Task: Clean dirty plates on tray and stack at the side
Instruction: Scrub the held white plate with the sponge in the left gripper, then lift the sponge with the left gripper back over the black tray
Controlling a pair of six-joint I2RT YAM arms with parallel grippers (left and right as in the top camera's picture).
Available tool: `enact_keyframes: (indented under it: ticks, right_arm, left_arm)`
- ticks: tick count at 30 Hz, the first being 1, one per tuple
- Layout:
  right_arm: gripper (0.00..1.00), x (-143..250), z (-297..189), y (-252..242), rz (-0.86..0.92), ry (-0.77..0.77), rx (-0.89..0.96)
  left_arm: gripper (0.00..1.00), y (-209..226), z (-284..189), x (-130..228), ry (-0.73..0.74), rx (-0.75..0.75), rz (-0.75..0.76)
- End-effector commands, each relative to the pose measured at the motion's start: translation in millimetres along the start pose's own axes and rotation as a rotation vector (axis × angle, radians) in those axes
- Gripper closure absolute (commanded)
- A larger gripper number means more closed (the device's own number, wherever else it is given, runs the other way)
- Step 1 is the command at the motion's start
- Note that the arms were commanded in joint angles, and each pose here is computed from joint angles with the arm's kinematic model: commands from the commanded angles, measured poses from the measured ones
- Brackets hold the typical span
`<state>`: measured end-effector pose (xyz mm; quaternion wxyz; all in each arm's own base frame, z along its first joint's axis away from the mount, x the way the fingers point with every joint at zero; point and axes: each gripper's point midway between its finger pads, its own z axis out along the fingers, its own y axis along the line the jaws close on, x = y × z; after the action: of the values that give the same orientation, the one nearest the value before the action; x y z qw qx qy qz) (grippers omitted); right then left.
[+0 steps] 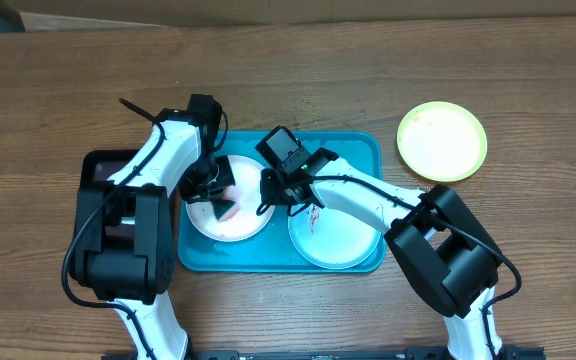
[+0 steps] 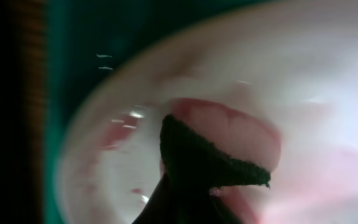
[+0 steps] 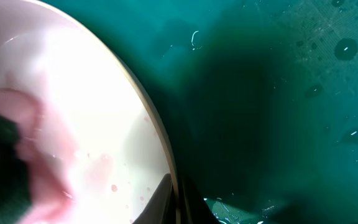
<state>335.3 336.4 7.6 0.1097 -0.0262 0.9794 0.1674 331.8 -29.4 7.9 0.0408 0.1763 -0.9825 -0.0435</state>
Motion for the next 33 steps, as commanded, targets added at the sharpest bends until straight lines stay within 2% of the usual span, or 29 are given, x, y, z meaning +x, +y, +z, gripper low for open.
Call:
enact_keyframes:
  ticks: [1, 8, 12, 16, 20, 26, 29, 33]
  right_arm:
    - [0.96, -6.7, 6.0, -26.5, 0.029, -0.018, 0.082]
    - [0.96, -6.8, 6.0, -26.4, 0.029, -0.018, 0.082]
    - [0.96, -6.9, 6.0, -26.3, 0.029, -0.018, 0.082]
    - [0.96, -6.9, 6.0, -26.3, 0.029, -0.019, 0.082]
    - [0.96, -7.8, 5.8, -25.6, 0.029, -0.021, 0.08]
    - [0.96, -9.8, 4.1, -22.9, 0.022, -0.024, 0.072]
    - [0.96, -9.9, 2.0, -17.2, -0.027, -0.017, 0.047]
    - [0.96, -17.5, -10.5, -9.3, -0.071, -0.035, 0.034]
  left_arm:
    - [0.96, 69.4, 17.6, -8.1, -0.08, -0.368, -0.097]
    - [0.96, 92.7, 5.3, -15.8, -0.152, -0.508, -0.132]
    - [0.96, 86.8, -5.2, -21.8, -0.153, -0.485, -0.136]
    - [0.96, 79.4, -35.6, -35.2, -0.178, -0.456, -0.192]
    - [0.96, 53.4, -73.1, -49.6, -0.185, -0.302, -0.231]
    - [0.96, 17.6, -151.2, -63.7, -0.266, 0.066, -0.207]
    - [0.96, 35.3, -188.1, -61.1, -0.327, 0.17, -0.26]
    - [0.96, 83.2, -214.6, -48.6, -0.363, 0.185, -0.328]
